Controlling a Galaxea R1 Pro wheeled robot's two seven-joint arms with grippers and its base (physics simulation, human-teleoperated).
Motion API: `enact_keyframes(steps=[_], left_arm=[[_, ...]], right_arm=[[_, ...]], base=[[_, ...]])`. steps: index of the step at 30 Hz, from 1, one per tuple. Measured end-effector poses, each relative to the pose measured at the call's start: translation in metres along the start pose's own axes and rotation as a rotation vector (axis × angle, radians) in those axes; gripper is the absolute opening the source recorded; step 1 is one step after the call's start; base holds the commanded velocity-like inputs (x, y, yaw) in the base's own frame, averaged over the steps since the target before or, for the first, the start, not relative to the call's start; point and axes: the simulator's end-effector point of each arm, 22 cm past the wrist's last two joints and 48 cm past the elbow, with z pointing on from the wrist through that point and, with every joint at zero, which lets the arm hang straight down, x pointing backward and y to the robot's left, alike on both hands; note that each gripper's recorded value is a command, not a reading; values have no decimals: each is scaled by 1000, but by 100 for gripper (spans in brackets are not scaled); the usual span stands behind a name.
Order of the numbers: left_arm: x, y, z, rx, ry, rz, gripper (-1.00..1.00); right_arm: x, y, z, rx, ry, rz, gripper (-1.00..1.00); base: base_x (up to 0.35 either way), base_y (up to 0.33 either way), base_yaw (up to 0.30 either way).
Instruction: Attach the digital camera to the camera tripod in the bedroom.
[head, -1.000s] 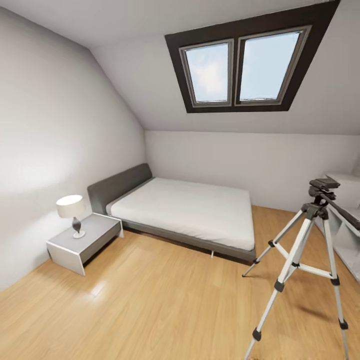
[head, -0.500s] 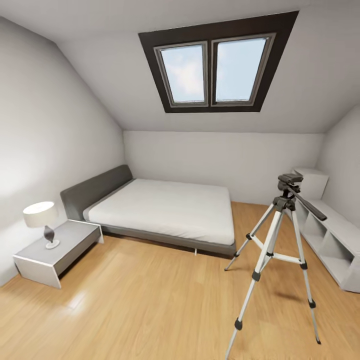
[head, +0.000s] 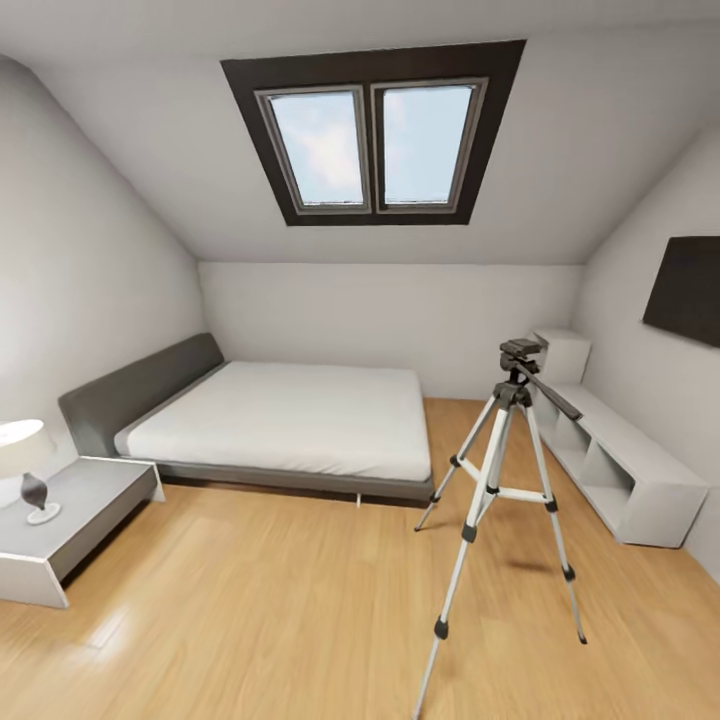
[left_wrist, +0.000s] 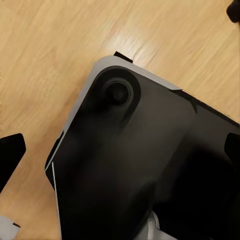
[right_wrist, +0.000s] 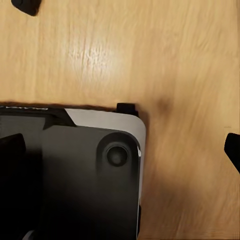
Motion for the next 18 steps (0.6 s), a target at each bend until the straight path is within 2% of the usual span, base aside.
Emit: enact_keyframes(steps=[10,18], left_arm=[[0,0,0,-3,0,0,100],[0,1,0,-4,0,0,100]], right_arm=[[0,0,0,-1,0,0,100],[0,0,0,-2,-1,-1,100]], base=[[-264,63,-271],[-75,20,-271]])
